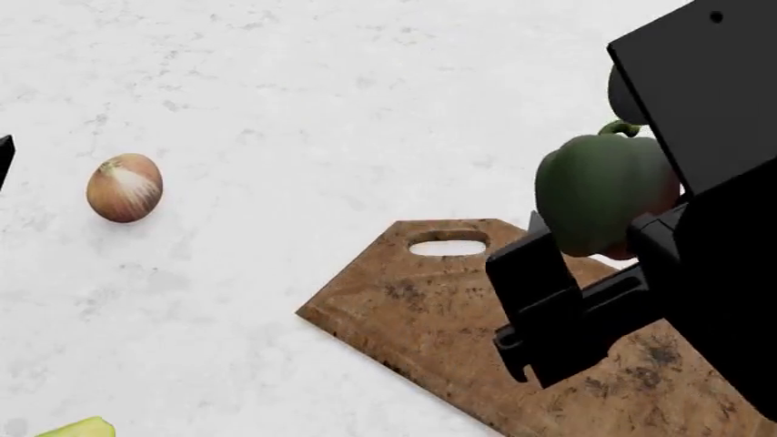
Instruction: Place the avocado, onion, tomato and bell pepper on the cutting board.
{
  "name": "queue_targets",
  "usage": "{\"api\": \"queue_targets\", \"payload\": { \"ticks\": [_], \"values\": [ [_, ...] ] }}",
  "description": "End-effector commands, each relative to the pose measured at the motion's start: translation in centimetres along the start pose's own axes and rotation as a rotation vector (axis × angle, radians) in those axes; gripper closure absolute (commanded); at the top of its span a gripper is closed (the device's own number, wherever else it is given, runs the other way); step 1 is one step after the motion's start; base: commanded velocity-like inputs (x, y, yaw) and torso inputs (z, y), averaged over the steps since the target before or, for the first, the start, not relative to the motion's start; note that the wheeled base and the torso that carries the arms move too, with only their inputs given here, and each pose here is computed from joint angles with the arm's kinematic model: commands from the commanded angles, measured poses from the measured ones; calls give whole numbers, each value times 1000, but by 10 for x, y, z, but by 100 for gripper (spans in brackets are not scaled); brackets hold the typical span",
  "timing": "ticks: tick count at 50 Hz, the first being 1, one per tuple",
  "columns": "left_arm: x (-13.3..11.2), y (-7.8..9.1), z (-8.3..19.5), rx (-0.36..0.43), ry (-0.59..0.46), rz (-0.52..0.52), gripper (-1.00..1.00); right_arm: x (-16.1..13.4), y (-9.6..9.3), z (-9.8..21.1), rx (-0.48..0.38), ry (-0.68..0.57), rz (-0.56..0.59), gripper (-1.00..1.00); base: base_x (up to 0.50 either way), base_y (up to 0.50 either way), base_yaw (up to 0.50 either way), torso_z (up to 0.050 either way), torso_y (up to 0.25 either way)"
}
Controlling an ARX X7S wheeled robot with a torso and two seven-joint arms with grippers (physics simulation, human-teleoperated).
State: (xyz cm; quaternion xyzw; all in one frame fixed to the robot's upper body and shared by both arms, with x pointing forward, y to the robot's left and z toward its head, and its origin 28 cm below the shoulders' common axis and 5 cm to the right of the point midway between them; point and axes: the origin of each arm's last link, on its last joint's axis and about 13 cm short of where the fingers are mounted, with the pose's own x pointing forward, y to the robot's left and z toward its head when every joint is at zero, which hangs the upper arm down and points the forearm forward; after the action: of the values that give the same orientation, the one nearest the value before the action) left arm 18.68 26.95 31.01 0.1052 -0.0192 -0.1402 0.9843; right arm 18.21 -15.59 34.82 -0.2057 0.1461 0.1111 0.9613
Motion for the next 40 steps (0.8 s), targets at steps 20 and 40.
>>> {"api": "queue_targets", "payload": {
  "ticks": [20,40],
  "values": [
    [0,1,0,-9,-15,16,100,24,-25,-36,100,139,-63,100,0,0,0,1,0],
    [-1,-1,-1,-8,-15,13,100,34,-40,-60,157,199,-134,100,0,0,0,0,1]
  ]
}}
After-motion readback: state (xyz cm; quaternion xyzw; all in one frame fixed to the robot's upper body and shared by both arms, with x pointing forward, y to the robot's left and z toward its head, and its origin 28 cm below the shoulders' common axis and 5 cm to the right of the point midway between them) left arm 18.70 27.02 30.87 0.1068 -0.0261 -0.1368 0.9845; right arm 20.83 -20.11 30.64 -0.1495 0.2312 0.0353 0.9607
